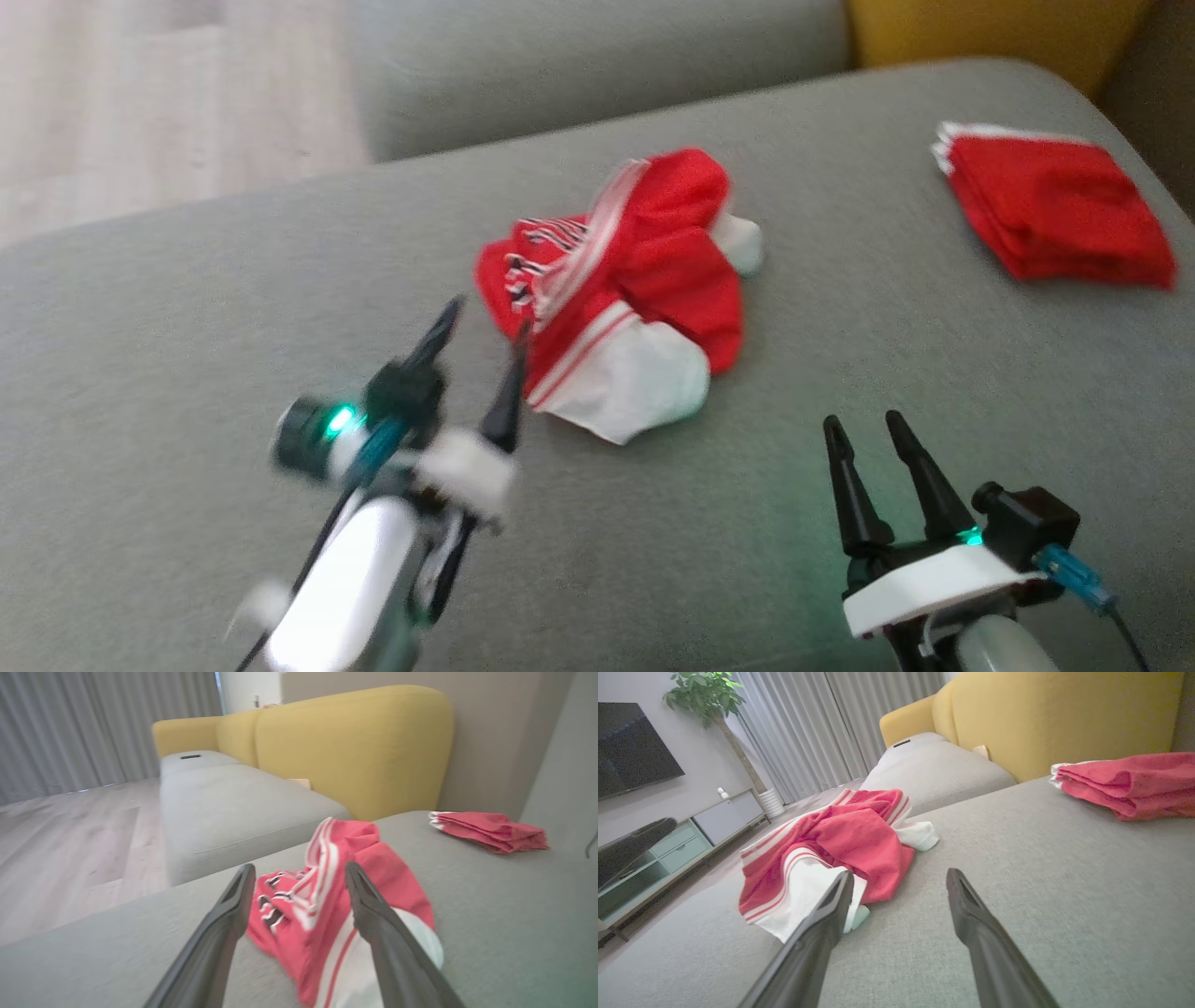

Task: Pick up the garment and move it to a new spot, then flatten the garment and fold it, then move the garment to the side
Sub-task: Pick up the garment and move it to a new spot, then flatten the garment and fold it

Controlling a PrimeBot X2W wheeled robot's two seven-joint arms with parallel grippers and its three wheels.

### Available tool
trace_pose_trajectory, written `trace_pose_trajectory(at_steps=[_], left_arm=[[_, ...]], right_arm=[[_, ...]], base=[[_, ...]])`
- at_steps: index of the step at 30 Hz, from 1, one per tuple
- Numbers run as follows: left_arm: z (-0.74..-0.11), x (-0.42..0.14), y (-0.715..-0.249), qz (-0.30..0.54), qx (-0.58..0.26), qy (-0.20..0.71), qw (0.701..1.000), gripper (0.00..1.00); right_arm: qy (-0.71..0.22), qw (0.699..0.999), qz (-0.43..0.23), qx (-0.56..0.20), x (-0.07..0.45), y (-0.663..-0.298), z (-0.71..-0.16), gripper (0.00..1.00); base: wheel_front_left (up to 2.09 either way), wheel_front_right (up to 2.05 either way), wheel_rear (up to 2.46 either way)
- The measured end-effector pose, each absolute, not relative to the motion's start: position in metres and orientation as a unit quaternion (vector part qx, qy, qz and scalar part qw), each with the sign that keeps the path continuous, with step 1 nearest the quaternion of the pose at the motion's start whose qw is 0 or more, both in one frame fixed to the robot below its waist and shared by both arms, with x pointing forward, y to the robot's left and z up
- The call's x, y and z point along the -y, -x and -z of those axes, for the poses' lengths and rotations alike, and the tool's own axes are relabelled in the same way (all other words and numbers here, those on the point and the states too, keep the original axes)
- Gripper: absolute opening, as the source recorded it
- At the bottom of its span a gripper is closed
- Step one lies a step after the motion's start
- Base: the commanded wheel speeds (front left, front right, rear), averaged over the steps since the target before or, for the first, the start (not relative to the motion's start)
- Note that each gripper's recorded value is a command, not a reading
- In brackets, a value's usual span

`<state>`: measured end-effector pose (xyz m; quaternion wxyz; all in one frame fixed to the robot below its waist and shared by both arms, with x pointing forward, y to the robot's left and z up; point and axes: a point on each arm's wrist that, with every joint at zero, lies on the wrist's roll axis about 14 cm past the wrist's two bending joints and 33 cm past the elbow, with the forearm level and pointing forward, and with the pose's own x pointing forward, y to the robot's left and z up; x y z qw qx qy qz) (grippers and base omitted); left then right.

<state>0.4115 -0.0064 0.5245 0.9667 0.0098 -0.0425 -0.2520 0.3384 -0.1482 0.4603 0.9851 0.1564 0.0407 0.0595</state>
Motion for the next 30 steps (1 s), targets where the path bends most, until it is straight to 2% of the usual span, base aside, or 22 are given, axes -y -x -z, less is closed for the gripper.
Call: trace_pose_trajectory(at_steps=[9, 13, 22, 30], left_arm=[[-0.527, -0.114, -0.359, 0.067, 0.065, -0.012, 0.996, 1.00], [-0.524, -0.147, -0.327, 0.025, 0.069, -0.030, 0.997, 1.00], [-0.499, -0.172, -0.270, -0.019, 0.035, -0.014, 0.999, 1.00], [-0.502, -0.170, -0.269, -0.017, 0.043, -0.024, 0.999, 1.00]], right_arm=[[-0.137, 0.986, -0.093, -0.018, 0.132, -0.345, -0.476, 1.00], [-0.129, 0.986, -0.100, -0.025, 0.127, -0.337, -0.471, 1.00], [-0.088, 0.989, -0.117, -0.016, 0.120, -0.323, -0.475, 1.00], [-0.083, 0.990, -0.114, -0.010, 0.121, -0.318, -0.477, 1.00]], base=[[0.00, 0.00, 0.00], [0.00, 0.00, 0.00], [0.00, 0.00, 0.00], [0.00, 0.00, 0.00]])
